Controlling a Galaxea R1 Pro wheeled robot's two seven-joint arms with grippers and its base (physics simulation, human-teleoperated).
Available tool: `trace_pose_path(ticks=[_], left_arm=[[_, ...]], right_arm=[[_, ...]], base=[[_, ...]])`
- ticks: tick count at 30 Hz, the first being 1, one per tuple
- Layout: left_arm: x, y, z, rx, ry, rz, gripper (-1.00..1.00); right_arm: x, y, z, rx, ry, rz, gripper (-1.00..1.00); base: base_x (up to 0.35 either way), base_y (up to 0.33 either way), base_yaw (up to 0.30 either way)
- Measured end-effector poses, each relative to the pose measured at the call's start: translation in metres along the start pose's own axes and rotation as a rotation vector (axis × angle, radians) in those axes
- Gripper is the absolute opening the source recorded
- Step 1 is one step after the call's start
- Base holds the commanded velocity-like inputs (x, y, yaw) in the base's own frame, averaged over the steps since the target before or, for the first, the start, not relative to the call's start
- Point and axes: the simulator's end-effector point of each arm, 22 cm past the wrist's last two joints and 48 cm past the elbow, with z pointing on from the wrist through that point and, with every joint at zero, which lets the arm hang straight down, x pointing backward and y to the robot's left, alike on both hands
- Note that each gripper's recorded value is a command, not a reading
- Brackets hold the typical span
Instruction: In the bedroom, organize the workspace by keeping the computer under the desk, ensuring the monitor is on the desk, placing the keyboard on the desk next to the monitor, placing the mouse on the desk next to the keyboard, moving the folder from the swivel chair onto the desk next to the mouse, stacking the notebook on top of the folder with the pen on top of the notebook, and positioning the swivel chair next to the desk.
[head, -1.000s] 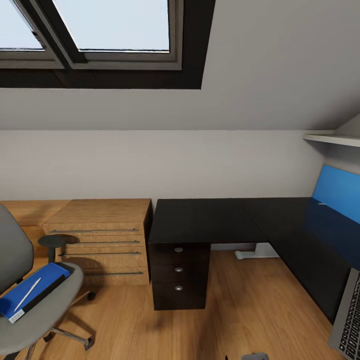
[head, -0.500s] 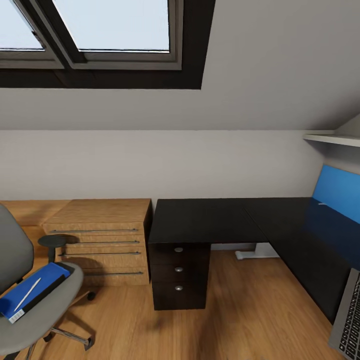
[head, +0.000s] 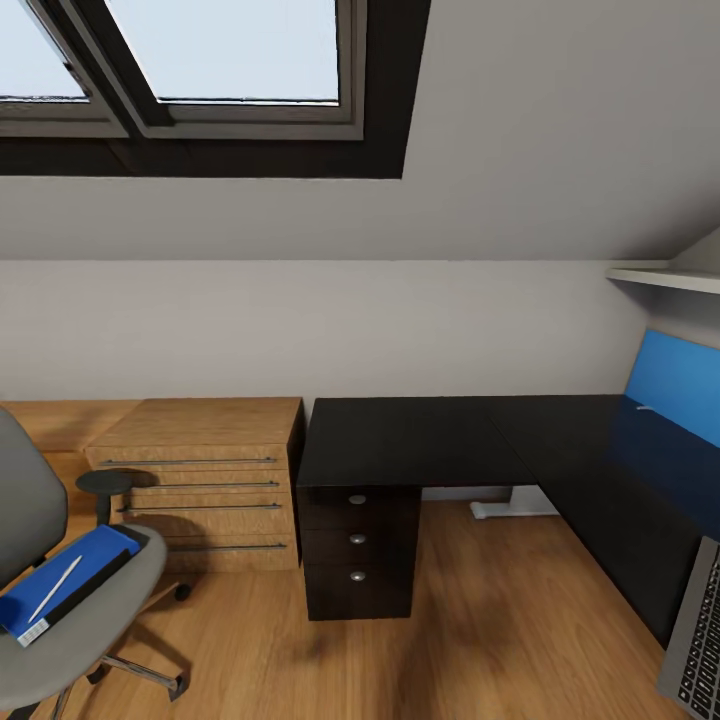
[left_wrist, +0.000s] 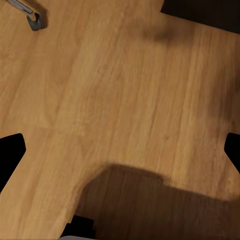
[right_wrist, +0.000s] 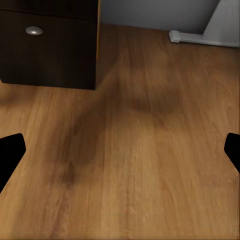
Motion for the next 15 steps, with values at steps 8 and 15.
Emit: trace_pose_path(ticks=[8, 15], left_arm=[[-0.012, 0.000, 0.000, -0.001, -0.057, -0.001, 1.00], [-0.015, 0.001, -0.001, -0.002, -0.070, -0.002, 1.00]], right_arm=[[0.002, -0.013, -0.004, 0.012, -0.010, -0.010, 1.00], [0.003, -0.013, -0.004, 0.012, -0.010, -0.008, 1.00]], base=[[0.000, 0.000, 0.000], [0.000, 0.000, 0.000]])
